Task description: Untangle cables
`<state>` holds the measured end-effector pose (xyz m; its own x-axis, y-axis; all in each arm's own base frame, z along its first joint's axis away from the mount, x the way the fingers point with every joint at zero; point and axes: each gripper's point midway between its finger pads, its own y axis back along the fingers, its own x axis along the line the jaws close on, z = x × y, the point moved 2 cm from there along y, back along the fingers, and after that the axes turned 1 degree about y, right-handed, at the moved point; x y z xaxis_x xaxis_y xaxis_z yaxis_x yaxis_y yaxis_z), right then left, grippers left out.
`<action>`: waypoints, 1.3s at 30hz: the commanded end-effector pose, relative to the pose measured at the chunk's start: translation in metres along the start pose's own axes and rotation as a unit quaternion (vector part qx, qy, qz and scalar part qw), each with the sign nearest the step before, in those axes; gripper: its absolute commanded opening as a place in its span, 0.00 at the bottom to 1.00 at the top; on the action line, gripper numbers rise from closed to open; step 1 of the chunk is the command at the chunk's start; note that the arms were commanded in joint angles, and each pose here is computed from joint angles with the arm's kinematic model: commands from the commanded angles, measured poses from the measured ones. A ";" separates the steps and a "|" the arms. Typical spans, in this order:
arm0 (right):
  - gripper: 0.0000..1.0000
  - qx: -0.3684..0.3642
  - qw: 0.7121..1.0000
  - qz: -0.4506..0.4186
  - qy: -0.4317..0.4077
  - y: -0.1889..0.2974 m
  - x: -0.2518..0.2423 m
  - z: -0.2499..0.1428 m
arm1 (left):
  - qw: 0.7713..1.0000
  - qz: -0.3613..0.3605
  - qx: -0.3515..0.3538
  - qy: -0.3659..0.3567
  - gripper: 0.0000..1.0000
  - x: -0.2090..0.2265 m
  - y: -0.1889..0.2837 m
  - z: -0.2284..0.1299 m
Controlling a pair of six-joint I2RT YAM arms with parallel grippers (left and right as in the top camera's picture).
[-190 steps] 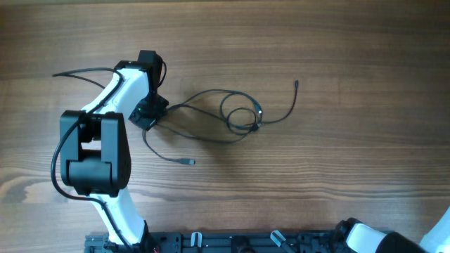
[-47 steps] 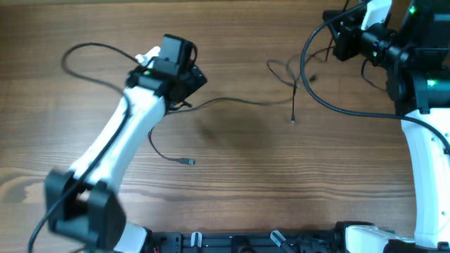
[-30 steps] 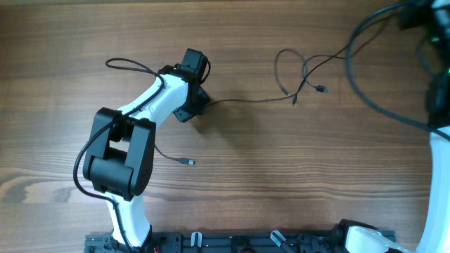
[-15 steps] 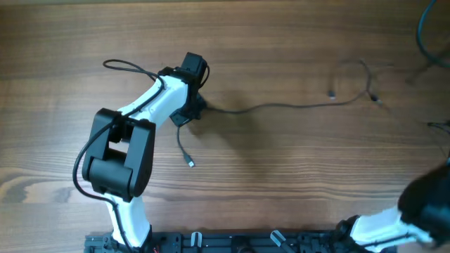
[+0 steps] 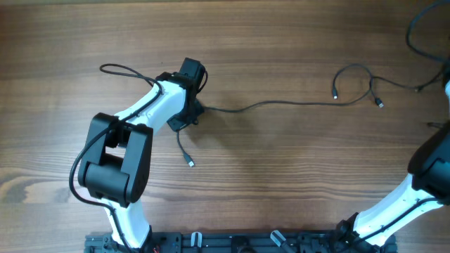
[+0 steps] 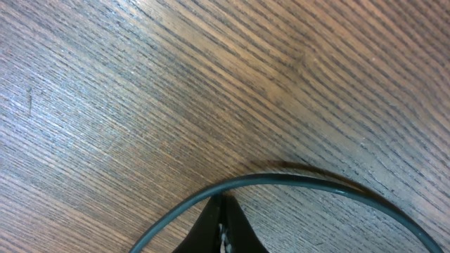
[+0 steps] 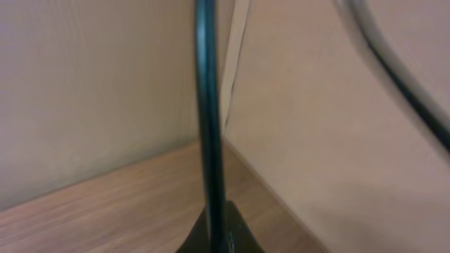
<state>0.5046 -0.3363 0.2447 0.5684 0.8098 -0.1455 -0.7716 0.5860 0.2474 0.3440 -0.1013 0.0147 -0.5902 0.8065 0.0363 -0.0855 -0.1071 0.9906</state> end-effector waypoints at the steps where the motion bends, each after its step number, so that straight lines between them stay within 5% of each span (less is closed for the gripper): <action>1: 0.04 -0.077 0.990 0.094 -0.065 0.035 0.008 0.098 | 0.995 0.094 0.028 -0.005 0.04 0.042 -0.036 -0.022; 8: 0.04 -0.219 0.914 0.323 -0.108 0.159 0.056 0.245 | 0.970 0.244 -0.008 -0.002 0.04 0.130 -0.052 -0.032; 12: 0.04 -0.325 0.882 0.334 -0.070 0.231 0.064 0.301 | 0.962 0.266 0.017 0.060 0.04 0.175 -0.070 -0.045; 14: 0.04 -0.347 0.906 0.230 -0.076 0.225 0.041 0.311 | 0.962 0.259 0.029 0.087 0.04 0.185 -0.077 -0.046; 18: 0.04 -0.237 0.959 -0.099 -0.116 0.169 -0.046 0.258 | 0.965 0.223 0.052 0.131 0.04 0.183 -0.085 -0.042; 20: 0.04 -0.162 0.973 -0.149 -0.075 0.141 -0.053 0.220 | 0.967 0.202 0.056 0.142 0.04 0.177 -0.088 -0.041; 23: 0.04 -0.016 0.999 -0.015 -0.026 0.100 -0.002 0.146 | 0.972 0.163 0.067 0.154 0.05 0.162 -0.094 -0.040; 26: 0.04 0.089 0.972 0.216 -0.022 0.104 0.087 0.091 | 0.974 0.083 0.120 0.172 0.26 0.133 -0.098 -0.050; 31: 0.04 0.178 0.913 0.365 -0.019 0.156 0.184 0.059 | 0.970 -0.067 0.176 0.155 0.99 0.079 -0.095 -0.049; 39: 0.04 0.255 0.863 0.434 0.036 0.236 0.289 0.027 | 0.962 -0.240 0.112 0.063 1.00 -0.014 -0.015 -0.006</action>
<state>0.4977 0.0128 0.2773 -0.1821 0.9577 0.2229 -0.6601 -0.2871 0.6942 0.3844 -0.0785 0.0308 -0.6390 0.5854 -0.4989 -0.3658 0.3393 0.8667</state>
